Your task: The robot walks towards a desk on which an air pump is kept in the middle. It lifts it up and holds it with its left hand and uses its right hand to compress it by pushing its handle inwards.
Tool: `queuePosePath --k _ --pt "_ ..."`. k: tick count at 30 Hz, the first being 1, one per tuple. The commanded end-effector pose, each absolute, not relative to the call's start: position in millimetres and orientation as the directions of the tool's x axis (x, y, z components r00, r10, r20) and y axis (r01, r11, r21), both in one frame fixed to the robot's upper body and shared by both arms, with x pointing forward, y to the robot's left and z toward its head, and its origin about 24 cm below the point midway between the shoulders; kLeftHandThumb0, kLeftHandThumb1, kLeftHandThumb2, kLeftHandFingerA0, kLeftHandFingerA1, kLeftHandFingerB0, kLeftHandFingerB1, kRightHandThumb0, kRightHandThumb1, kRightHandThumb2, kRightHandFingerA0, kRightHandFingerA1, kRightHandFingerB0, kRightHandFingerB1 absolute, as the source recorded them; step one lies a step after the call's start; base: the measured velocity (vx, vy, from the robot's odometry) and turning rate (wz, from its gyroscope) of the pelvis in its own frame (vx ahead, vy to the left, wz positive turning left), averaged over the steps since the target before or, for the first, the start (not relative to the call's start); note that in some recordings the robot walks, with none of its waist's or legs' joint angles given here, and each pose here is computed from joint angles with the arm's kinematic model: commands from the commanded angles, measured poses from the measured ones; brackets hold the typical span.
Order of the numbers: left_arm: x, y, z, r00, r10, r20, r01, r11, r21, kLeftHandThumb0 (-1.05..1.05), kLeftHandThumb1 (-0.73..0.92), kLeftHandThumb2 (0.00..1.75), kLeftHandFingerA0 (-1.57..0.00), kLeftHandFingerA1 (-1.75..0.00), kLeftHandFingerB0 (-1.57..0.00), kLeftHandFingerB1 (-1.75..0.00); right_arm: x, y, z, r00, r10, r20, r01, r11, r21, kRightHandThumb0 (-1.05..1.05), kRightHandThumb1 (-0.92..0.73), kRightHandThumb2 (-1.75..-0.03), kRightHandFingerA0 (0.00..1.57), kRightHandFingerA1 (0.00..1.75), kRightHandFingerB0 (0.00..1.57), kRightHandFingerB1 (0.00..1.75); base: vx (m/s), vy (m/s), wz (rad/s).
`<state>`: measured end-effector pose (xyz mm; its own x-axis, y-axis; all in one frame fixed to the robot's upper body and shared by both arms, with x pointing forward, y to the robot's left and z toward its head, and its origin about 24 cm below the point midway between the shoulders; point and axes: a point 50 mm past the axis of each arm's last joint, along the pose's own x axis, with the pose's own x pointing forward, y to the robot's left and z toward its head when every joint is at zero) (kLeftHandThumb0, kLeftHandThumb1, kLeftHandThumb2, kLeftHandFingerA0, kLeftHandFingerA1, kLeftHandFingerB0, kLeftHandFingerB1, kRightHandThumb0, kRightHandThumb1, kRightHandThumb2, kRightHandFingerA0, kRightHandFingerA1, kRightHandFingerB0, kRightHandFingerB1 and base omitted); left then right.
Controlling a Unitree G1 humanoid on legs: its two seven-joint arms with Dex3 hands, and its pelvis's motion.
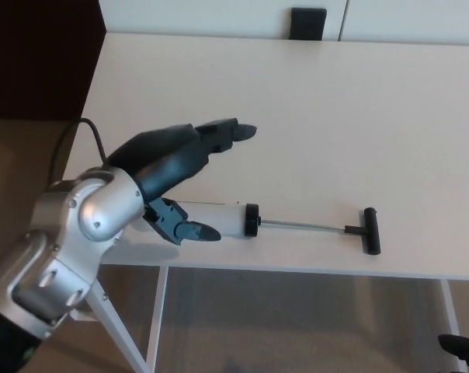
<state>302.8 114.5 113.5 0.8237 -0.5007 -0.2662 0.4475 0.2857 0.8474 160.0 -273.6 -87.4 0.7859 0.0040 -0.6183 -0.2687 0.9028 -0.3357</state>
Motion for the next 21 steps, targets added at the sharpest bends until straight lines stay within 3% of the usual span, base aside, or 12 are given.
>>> queuePosePath --k 1,4,12,13,14,17,18,21 --pt "309 114 107 0.852 -0.409 -0.326 0.432 0.201 0.879 -0.29 0.35 0.66 -0.01 -0.18 -0.02 -0.21 162 -280 -85 0.775 -0.010 -0.631 -0.276 0.894 -0.352 -0.69 -0.80 -0.63 0.21 0.35 0.15 0.29 0.00 0.000 0.00" --pt "311 109 104 0.850 -0.407 -0.336 0.418 0.131 0.899 -0.36 0.38 0.67 -0.01 -0.21 -0.01 -0.18 162 -279 -85 0.773 -0.009 -0.634 -0.274 0.897 -0.347 -0.68 -0.80 -0.63 0.20 0.36 0.15 0.29 0.00 0.000 0.00" --pt "312 103 97 0.844 -0.400 -0.357 0.432 0.114 0.895 -0.36 0.40 0.64 -0.05 -0.24 -0.05 -0.21 164 -278 -83 0.778 -0.006 -0.628 -0.274 0.897 -0.348 -0.68 -0.80 -0.63 0.20 0.35 0.15 0.29 0.00 0.000 0.00" --pt "311 102 96 0.844 -0.396 -0.362 0.434 0.107 0.894 -0.34 0.44 0.57 -0.06 -0.25 -0.07 -0.24 164 -278 -82 0.779 -0.004 -0.627 -0.273 0.898 -0.346 -0.68 -0.80 -0.63 0.19 0.36 0.15 0.30 0.00 0.000 0.00" --pt "311 101 94 0.844 -0.395 -0.364 0.434 0.100 0.895 -0.33 0.29 0.75 0.00 -0.44 -0.02 -0.40 165 -278 -82 0.779 -0.003 -0.628 -0.274 0.898 -0.345 -0.36 -0.52 -1.07 0.00 0.49 0.00 0.48 0.00 0.000 0.00" --pt "311 100 90 0.845 -0.391 -0.366 0.431 0.090 0.898 -0.35 0.28 0.74 -0.02 -0.44 0.00 -0.41 167 -278 -81 0.777 -0.002 -0.629 -0.276 0.898 -0.343 -0.36 -0.52 -1.07 0.00 0.49 0.00 0.48 0.00 0.000 0.00" --pt "311 100 89 0.844 -0.389 -0.368 0.431 0.087 0.898 -0.27 0.35 0.87 -0.01 -0.50 0.00 -0.48 168 -277 -80 0.779 0.001 -0.627 -0.277 0.897 -0.343 -0.36 -0.52 -1.07 0.00 0.49 0.00 0.48 0.00 0.000 0.00" --pt "311 99 86 0.842 -0.390 -0.372 0.432 0.076 0.899 -0.27 0.33 0.87 -0.01 -0.50 0.00 -0.48 169 -277 -79 0.782 0.003 -0.624 -0.280 0.895 -0.347 -0.36 -0.52 -1.08 0.00 0.49 0.00 0.48 0.00 0.000 0.00"
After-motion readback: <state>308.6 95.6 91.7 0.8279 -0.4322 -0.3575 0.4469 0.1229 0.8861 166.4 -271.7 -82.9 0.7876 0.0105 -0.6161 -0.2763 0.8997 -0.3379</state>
